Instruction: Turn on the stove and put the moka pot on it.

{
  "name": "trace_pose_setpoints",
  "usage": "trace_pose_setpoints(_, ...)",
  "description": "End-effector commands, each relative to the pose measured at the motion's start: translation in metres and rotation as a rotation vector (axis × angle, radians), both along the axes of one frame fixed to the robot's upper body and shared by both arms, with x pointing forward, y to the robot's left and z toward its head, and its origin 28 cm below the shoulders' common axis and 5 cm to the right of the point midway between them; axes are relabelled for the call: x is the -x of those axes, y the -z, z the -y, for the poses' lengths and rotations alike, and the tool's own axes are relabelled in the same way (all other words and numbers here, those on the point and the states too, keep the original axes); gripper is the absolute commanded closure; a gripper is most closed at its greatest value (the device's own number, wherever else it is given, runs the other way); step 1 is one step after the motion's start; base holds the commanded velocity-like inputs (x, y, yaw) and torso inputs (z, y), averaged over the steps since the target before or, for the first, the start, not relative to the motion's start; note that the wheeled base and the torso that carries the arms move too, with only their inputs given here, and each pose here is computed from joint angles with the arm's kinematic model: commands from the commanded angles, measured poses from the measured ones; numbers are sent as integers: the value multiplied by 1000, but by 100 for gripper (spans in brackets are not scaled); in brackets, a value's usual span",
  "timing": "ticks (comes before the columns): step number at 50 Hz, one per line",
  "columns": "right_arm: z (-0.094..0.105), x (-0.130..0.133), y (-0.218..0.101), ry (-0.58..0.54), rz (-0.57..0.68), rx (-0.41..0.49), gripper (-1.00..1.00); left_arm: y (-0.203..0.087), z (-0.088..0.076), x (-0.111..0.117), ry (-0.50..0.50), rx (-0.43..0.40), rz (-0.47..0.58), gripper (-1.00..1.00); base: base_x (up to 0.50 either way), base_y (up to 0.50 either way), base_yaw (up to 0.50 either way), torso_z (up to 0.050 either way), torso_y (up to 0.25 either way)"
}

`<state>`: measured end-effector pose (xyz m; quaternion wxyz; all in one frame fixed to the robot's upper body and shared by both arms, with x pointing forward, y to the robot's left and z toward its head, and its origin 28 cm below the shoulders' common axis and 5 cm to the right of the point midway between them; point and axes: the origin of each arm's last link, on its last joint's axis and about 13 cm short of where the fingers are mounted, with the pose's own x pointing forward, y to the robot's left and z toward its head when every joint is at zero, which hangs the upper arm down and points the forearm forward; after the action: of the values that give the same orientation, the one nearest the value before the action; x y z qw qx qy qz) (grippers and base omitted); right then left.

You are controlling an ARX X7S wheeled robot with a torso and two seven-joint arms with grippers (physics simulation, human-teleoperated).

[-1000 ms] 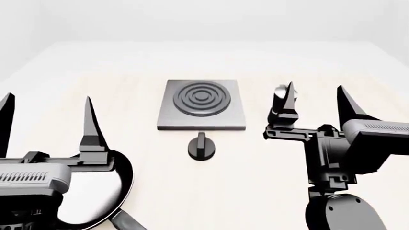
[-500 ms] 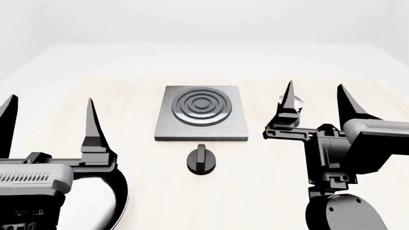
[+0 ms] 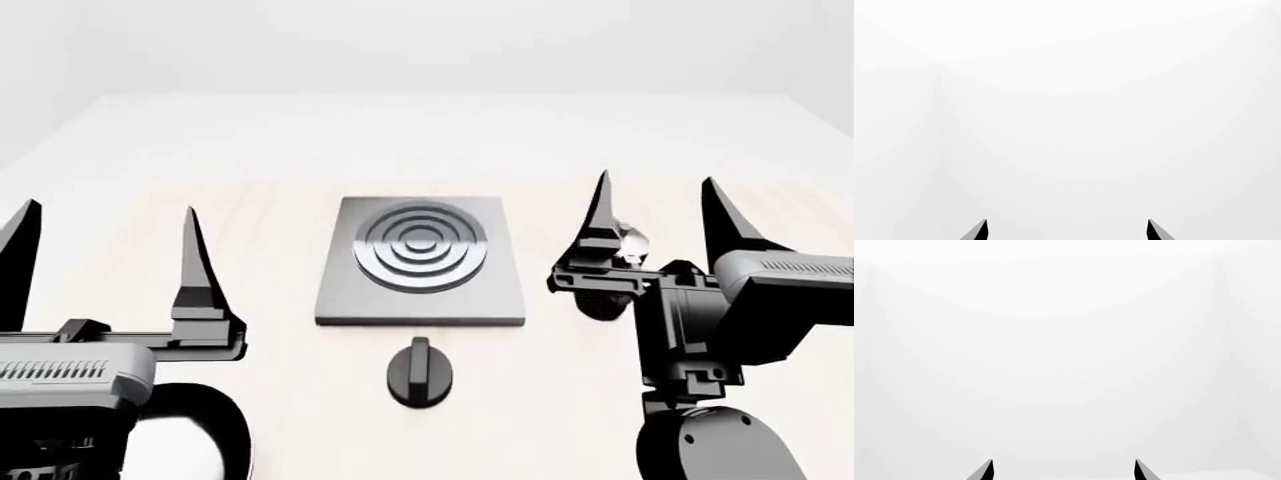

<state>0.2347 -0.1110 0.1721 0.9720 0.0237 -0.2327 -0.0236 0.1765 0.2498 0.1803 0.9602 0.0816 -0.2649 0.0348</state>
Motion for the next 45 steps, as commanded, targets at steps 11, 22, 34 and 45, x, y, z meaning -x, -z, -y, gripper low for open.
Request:
trace_pose_setpoints(11, 0, 0, 1, -2, -1, 1, -100, 2, 1, 0, 4, 1, -5, -100, 223, 0, 0, 0, 0)
trace_pose_setpoints(22, 0, 1, 0, -4, 7, -1, -100, 4, 0, -2, 11, 14, -21, -100, 81, 0, 0, 0, 0)
trace_pose_setpoints(34, -2, 3, -3, -7, 17, 2, -100, 11, 0, -19, 108, 100, -159, -100, 0, 0, 0, 0, 0)
trace_pose_setpoints(45, -2, 3, -6, -10, 22, 8, -100, 33, 3, -34, 201, 159, -337, -100, 0, 0, 0, 0, 0)
